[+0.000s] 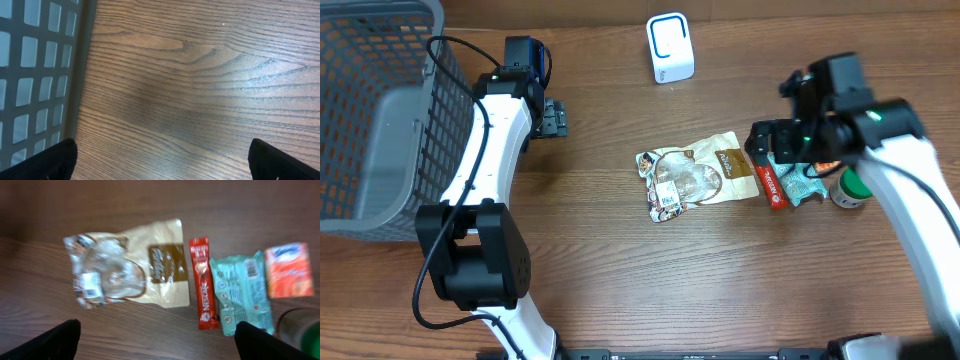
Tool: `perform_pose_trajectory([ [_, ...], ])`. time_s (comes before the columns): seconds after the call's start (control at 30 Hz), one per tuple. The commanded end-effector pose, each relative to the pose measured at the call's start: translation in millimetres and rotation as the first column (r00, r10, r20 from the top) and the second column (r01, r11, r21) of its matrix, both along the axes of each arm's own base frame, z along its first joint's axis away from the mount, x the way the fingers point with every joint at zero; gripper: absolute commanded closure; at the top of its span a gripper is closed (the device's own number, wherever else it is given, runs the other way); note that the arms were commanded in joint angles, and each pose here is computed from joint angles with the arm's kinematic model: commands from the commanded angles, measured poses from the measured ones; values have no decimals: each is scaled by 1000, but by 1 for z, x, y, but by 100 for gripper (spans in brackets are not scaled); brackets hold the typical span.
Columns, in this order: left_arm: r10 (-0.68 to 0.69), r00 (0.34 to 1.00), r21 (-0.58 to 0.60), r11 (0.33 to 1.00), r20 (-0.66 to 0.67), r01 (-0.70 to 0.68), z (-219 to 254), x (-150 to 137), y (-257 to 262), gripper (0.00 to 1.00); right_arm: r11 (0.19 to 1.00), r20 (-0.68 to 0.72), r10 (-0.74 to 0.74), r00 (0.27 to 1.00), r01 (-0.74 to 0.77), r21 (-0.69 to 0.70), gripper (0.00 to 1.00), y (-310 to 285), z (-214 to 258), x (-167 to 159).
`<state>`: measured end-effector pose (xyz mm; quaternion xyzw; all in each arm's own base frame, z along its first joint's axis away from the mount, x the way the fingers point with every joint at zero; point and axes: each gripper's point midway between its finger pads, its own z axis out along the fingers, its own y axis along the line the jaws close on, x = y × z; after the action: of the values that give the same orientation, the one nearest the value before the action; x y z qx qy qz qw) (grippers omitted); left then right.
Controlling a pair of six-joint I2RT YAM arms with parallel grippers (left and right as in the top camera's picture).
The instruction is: Scan the item barcode
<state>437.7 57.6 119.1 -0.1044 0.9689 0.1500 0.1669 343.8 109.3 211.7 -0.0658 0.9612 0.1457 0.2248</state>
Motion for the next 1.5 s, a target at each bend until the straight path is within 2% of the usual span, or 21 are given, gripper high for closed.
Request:
perform_pose_trajectory([
  [0.0, 16, 999, 7, 1000, 41, -16, 14, 4, 2, 0, 1000, 244, -22, 970, 17, 24, 0, -11, 78, -23],
  [0.17, 16, 999, 7, 1000, 41, -16, 14, 4, 2, 0, 994, 538, -107, 836, 109, 28, 0, -43, 163, -72],
  [0.3, 16, 999, 7, 1000, 41, -16, 14, 4, 2, 0, 987, 676, -150, 722, 143, 65, 0, -62, 196, -123],
  [0.5, 16, 999, 7, 1000, 41, -16, 14, 4, 2, 0, 984, 776, -175, 606, 133, 118, 0, -76, 189, -186],
  [0.63, 16, 999, 7, 1000, 42, -16, 14, 4, 2, 0, 983, 800, -184, 572, 124, 138, 0, -78, 159, -203],
  [0.77, 16, 999, 7, 1000, 44, -16, 14, 4, 2, 0, 982, 829, -190, 527, 101, 161, 0, -76, 131, -204],
  [1.0, 16, 999, 7, 1000, 44, -16, 14, 4, 2, 0, 976, 908, -212, 361, 39, 212, 0, -65, 116, -173],
  [1.27, 16, 999, 7, 1000, 44, -16, 14, 4, 2, 0, 939, 929, -335, 155, -23, 342, 0, -65, 105, -138],
  [1.37, 16, 999, 7, 1000, 44, -16, 14, 4, 2, 0, 938, 930, -341, 136, -20, 347, 0, -66, 87, -130],
  [1.47, 16, 999, 7, 1000, 44, -16, 14, 4, 2, 0, 937, 920, -343, 189, 2, 348, 0, -65, 59, -119],
])
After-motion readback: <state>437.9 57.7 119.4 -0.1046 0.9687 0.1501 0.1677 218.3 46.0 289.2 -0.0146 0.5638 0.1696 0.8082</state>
